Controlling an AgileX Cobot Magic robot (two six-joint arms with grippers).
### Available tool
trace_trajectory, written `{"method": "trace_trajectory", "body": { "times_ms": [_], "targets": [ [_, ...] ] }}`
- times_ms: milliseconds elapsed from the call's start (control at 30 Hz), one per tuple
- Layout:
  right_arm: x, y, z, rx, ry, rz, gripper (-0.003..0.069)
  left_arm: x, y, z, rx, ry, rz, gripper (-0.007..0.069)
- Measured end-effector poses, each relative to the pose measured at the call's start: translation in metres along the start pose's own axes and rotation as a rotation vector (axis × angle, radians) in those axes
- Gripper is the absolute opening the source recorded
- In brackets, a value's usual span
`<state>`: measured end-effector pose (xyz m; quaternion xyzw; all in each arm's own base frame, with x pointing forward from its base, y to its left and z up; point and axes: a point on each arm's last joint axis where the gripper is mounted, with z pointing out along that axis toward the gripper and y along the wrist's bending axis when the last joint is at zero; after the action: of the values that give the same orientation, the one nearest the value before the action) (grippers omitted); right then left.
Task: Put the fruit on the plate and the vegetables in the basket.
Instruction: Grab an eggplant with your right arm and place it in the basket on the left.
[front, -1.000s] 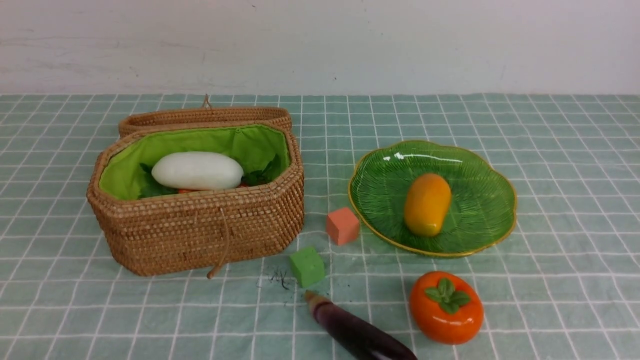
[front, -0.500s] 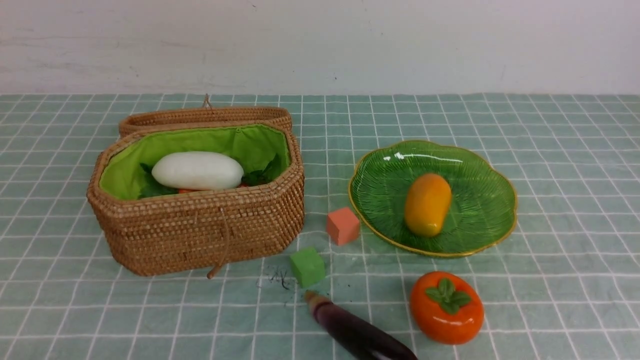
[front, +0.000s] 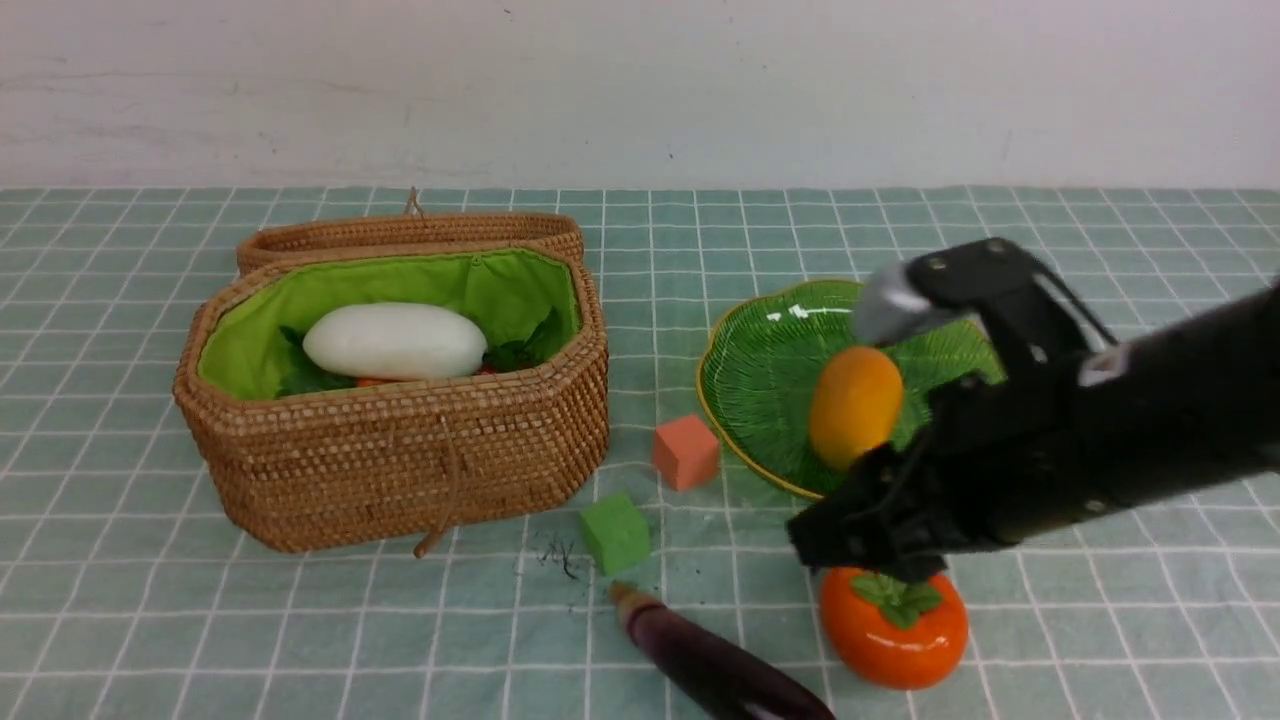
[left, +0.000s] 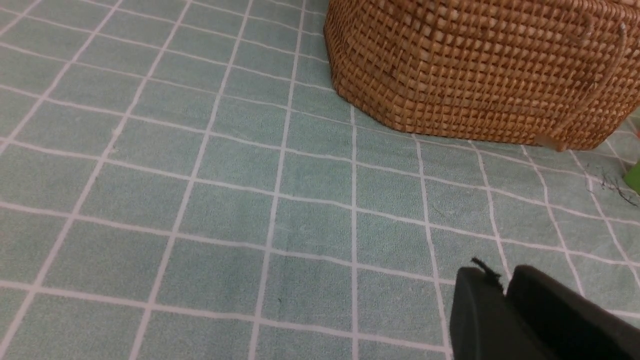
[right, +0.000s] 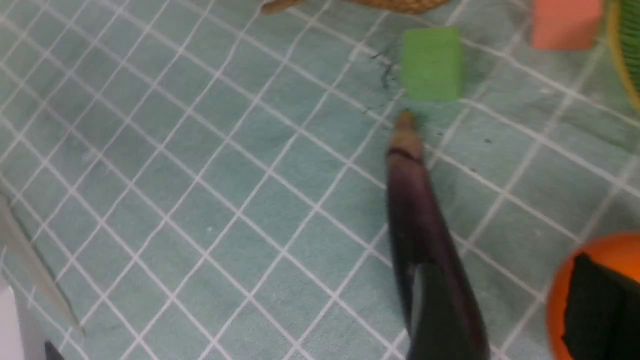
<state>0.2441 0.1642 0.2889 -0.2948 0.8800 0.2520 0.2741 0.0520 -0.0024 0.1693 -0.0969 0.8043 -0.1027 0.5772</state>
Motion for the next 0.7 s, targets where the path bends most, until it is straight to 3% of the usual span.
{"method": "trace_trajectory", "body": {
  "times_ms": [133, 333, 567, 700],
  "targets": [
    [-0.023, 0.018, 0.042, 0.015, 0.165, -0.126, 0.0498, 0.0, 0.0, 0.0, 0.0, 0.0, 0.0, 0.0082],
    [-0.031, 0.03, 0.095, 0.08, 0.325, -0.211, 0.0552, 0.0, 0.0, 0.0, 0.0, 0.0, 0.0, 0.0088],
    [-0.01, 0.016, 0.147, 0.133, 0.468, -0.273, 0.0527, 0.0, 0.0, 0.0, 0.0, 0.0, 0.0, 0.0093],
    [0.006, 0.006, 0.169, 0.144, 0.568, -0.281, 0.0387, 0.0, 0.0, 0.0, 0.0, 0.0, 0.0, 0.0103]
  ]
}}
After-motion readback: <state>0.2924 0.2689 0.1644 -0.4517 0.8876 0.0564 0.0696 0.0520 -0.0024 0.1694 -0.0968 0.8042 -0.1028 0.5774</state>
